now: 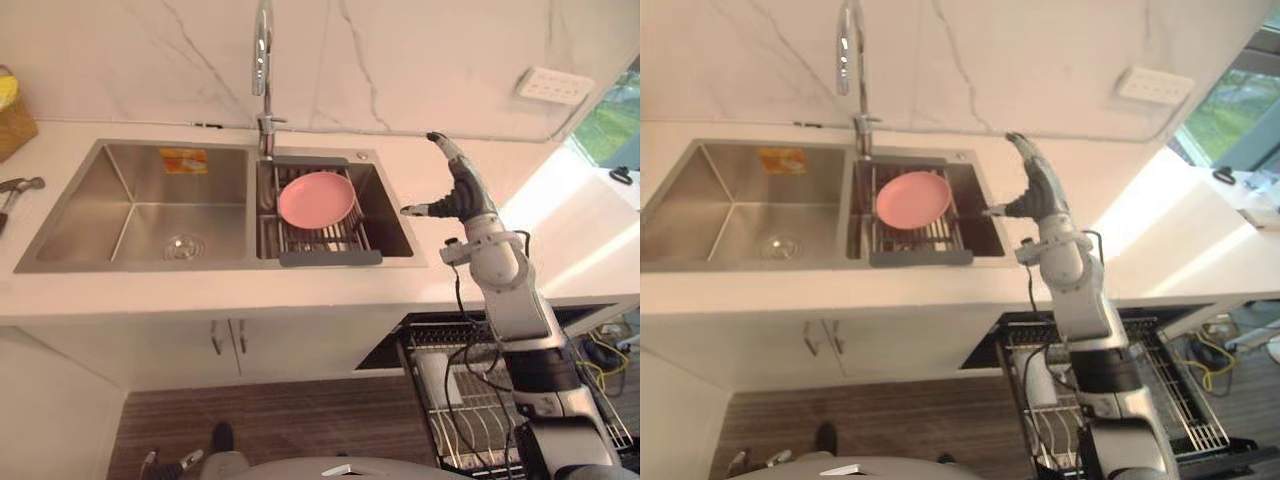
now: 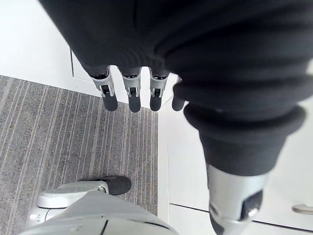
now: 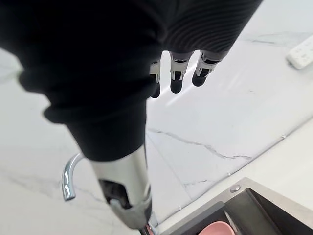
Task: Walk over to the sink, pick up the cup, carry it to the dishwasher, place the cup inside the dishwasher, then close the dishwasher door
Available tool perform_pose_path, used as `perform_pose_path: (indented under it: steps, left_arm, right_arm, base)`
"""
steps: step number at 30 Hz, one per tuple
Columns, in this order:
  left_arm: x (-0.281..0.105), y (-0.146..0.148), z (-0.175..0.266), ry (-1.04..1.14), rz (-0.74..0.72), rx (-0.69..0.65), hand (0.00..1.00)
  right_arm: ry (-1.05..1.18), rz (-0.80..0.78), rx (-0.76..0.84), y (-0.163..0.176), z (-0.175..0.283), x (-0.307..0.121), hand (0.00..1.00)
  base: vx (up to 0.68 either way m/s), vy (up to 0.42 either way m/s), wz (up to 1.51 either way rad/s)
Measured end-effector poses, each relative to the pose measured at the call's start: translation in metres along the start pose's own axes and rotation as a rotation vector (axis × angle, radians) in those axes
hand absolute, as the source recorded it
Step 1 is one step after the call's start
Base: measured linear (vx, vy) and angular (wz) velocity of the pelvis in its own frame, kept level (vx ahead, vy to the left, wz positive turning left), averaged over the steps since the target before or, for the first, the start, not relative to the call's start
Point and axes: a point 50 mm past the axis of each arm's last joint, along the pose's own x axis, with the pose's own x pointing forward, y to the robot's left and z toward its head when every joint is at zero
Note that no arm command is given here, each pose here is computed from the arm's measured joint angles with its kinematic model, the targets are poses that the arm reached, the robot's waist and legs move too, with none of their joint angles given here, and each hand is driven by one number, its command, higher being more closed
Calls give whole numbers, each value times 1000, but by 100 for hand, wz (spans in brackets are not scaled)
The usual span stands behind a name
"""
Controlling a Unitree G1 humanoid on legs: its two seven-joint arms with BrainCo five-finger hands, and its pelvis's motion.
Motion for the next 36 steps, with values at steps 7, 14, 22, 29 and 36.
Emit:
perform_pose_path:
  steps: [7,14,22,29,36]
  left_arm:
    - [-1,-2,7,-44,-30,52,0]
    - [-1,-4,8,-45,-46,62,0]
    - [-1,-6,7,-37,-63,71,0]
    - [1,-1,8,-40,-54,81,0]
    - [1,-1,9,-50,-82,132,0]
  right_arm:
    - [52,109,-73,13,-13,28,0]
    - [50,109,-42,13,-13,28,0]
    - [68,155,3,17,-19,8,0]
    - [95,187,-96,21,-25,5,0]
    - [119,226,-229,33,-32,12,0]
  base:
    - [4,10,11]
    - [-17,2,0]
    - [-22,5,-2]
    - [26,-3,1]
    - [26,-2,3]
